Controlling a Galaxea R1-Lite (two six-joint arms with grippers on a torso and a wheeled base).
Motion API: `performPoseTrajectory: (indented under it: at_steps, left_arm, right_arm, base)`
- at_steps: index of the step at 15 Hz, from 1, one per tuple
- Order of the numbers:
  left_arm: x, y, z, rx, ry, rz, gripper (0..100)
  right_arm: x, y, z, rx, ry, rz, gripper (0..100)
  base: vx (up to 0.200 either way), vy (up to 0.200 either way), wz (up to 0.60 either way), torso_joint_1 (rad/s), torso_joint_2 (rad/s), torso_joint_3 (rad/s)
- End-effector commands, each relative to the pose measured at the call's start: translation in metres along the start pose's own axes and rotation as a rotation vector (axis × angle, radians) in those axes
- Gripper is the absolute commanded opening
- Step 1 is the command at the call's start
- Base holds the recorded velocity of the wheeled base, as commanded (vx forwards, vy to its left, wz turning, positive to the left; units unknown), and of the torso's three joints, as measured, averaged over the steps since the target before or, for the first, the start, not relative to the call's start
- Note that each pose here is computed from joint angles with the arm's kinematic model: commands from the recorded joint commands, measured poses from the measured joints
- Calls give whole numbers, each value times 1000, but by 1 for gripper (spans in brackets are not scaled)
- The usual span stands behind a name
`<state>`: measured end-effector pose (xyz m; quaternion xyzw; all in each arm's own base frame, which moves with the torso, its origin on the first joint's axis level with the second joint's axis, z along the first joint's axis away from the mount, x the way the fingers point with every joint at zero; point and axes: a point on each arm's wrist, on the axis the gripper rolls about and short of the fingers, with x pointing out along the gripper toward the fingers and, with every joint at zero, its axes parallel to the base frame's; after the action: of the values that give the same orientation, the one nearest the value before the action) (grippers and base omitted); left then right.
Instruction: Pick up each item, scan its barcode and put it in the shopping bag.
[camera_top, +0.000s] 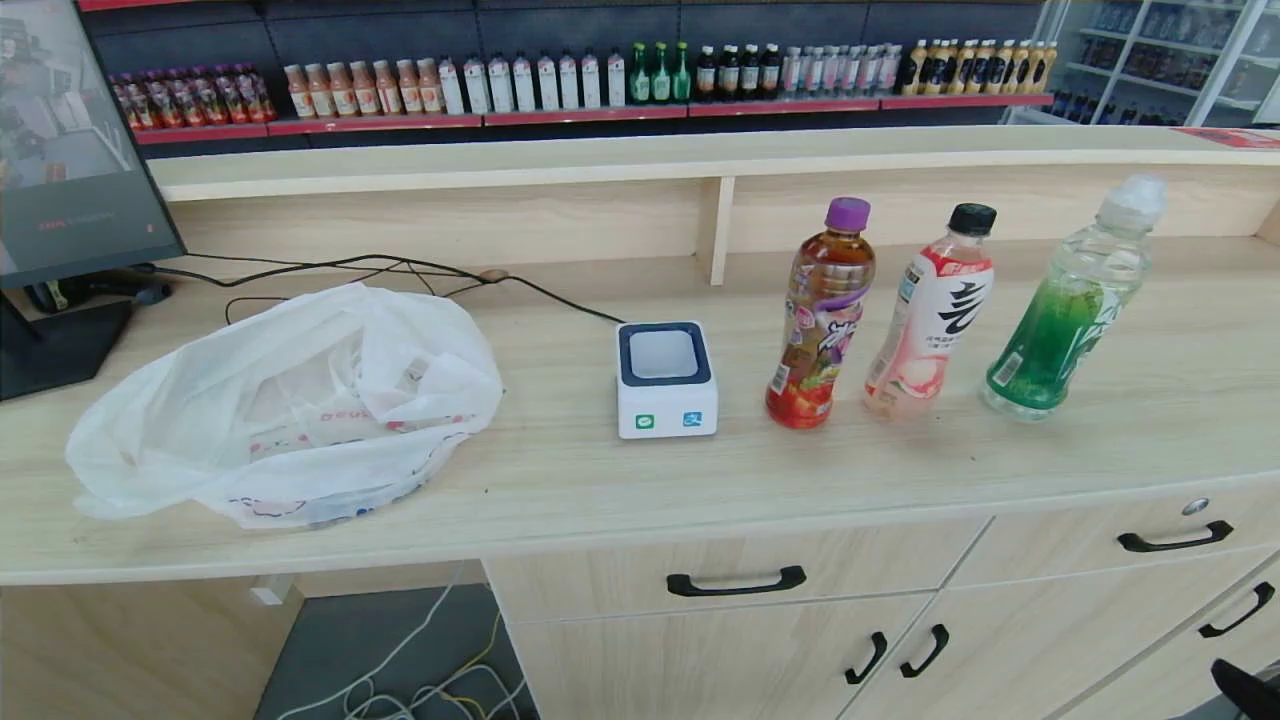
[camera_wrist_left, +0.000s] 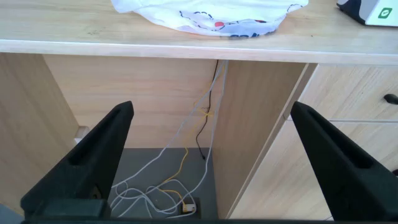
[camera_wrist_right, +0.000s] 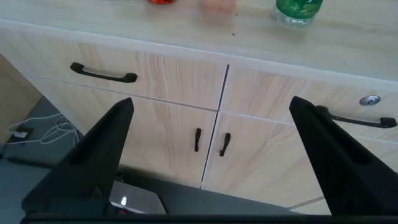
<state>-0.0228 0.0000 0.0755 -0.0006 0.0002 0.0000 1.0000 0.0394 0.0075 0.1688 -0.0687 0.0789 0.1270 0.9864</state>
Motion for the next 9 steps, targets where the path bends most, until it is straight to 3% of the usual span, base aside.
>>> performPoseTrajectory:
  at_steps: [1,3,6,8,9]
  left_arm:
    - [0,0,0,0,0,0,100]
    - [0,0,0,0,0,0,100]
    - [0,0,0,0,0,0,100]
    - [0,0,0,0,0,0,100]
    - [0,0,0,0,0,0,100]
  right_arm:
    - [76,-9,30,-66,97,57,100]
    - [114,-15,43,-119,67,49,100]
    - [197,-16,66,-156,-162,41,100]
    - [227,-7,83,-82,-306,59,100]
    - [228,3,87,-48,-326,57,100]
  base:
    - [0,0,0,0,0,0]
    - [0,0,0,0,0,0]
    - [0,0,0,0,0,0]
    - [0,0,0,0,0,0]
    - [0,0,0,0,0,0]
